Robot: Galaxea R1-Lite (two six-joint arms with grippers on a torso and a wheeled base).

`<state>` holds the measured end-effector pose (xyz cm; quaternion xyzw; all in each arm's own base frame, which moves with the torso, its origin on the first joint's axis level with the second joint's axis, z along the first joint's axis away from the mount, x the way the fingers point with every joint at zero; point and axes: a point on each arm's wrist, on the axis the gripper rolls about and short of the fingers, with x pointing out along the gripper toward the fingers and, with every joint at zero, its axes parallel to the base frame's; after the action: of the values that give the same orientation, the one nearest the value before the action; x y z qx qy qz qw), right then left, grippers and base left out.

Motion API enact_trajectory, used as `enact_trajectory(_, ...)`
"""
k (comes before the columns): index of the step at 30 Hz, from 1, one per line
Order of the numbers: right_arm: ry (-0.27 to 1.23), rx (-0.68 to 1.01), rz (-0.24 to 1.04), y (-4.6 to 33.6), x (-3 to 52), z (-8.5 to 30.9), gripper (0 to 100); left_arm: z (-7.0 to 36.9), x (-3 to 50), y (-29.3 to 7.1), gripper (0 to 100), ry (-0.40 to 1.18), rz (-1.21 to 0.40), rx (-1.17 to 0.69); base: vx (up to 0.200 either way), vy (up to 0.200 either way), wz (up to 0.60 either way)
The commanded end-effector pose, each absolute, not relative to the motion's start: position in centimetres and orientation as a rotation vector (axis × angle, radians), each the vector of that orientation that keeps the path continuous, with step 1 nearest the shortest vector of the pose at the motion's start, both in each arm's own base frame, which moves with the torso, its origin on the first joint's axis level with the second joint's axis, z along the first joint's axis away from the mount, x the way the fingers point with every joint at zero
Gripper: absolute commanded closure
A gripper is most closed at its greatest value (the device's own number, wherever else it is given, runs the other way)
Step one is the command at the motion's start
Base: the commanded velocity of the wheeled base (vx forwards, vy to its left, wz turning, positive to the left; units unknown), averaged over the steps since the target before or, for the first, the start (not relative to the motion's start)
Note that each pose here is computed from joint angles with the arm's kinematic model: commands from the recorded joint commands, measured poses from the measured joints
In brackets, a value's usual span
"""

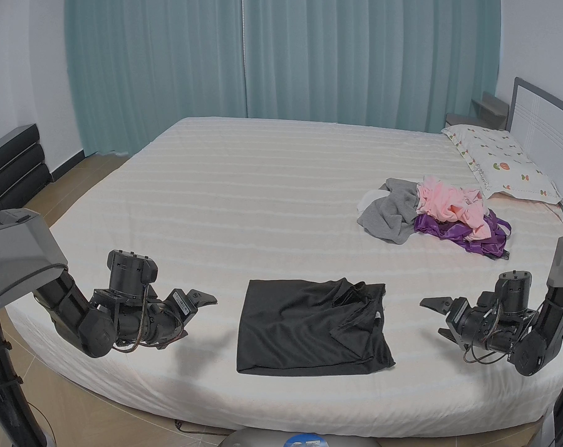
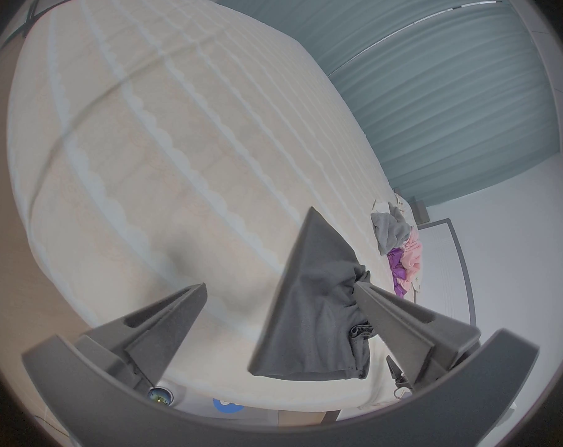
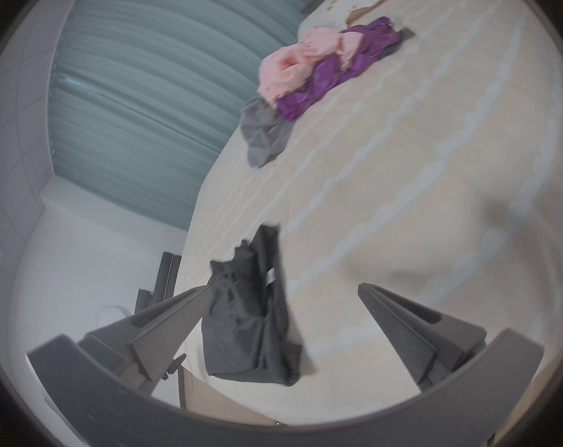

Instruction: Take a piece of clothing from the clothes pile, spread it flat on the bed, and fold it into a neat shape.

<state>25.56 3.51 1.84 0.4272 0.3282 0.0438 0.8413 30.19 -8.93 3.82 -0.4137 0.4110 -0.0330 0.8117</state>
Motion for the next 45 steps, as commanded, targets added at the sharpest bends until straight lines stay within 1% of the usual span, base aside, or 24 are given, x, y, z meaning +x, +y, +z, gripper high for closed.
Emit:
enact_trajectory(1,0.671,0.844,0.157,6.4,25.0,3.0,0,3.1,30.3,-9.0,0,0.901,-0.076,-0.884,0.0,0.0,0.0)
enact_trajectory(3,0.658,0.823,0.169,7.3,25.5,3.2,0,2.8,30.5,-9.1,0,0.914,-0.081,-0.886,0.0,0.0,0.0)
enact_trajectory(8,0.711,0.739,0.162,9.0,25.8,2.8,0,2.1,30.8,-9.3,0,0.942,-0.096,-0.892,0.0,0.0,0.0)
enact_trajectory(11,0.713,0.634,0.145,10.3,26.4,2.9,0,2.0,31.1,-9.3,0,0.942,-0.103,-0.896,0.0,0.0,0.0)
enact_trajectory(13,0.716,0.598,0.144,10.9,26.5,2.9,0,2.0,31.1,-9.3,0,0.944,-0.102,-0.895,0.0,0.0,0.0)
enact_trajectory(17,0.752,0.552,0.137,11.8,26.8,2.8,0,1.9,31.2,-9.3,0,0.943,-0.101,-0.896,0.0,0.0,0.0)
enact_trajectory(25,0.798,0.396,0.113,13.7,27.6,2.8,0,1.9,31.5,-9.4,0,0.94,-0.106,-0.894,0.0,0.0,0.0)
enact_trajectory(29,0.821,0.358,0.097,14.6,28.3,3.0,0,1.8,31.5,-9.4,0,0.941,-0.105,-0.894,0.0,0.0,0.0)
enact_trajectory(33,0.85,0.3,0.09,15.1,28.7,3.1,0,1.8,31.5,-9.4,0,0.941,-0.103,-0.894,0.0,0.0,0.0)
enact_trajectory(38,0.869,0.268,0.085,15.4,29.0,3.0,0,1.8,31.5,-9.4,0,0.941,-0.101,-0.894,0.0,0.0,0.0)
enact_trajectory(39,0.886,0.222,0.071,15.4,28.9,2.8,0,1.8,31.5,-9.3,0,0.94,-0.1,-0.895,0.0,0.0,0.0)
enact_trajectory(40,0.888,0.218,0.07,15.4,28.9,2.8,0,1.8,31.5,-9.3,0,0.941,-0.101,-0.896,0.0,0.0,0.0)
enact_trajectory(41,0.906,0.166,0.056,15.2,28.9,2.4,0,1.8,31.5,-9.3,0,0.942,-0.101,-0.895,0.0,0.0,0.0)
enact_trajectory(45,0.917,0.094,0.025,15.0,28.9,1.9,0,1.8,31.5,-9.3,0,0.939,-0.099,-0.896,0.0,0.0,0.0)
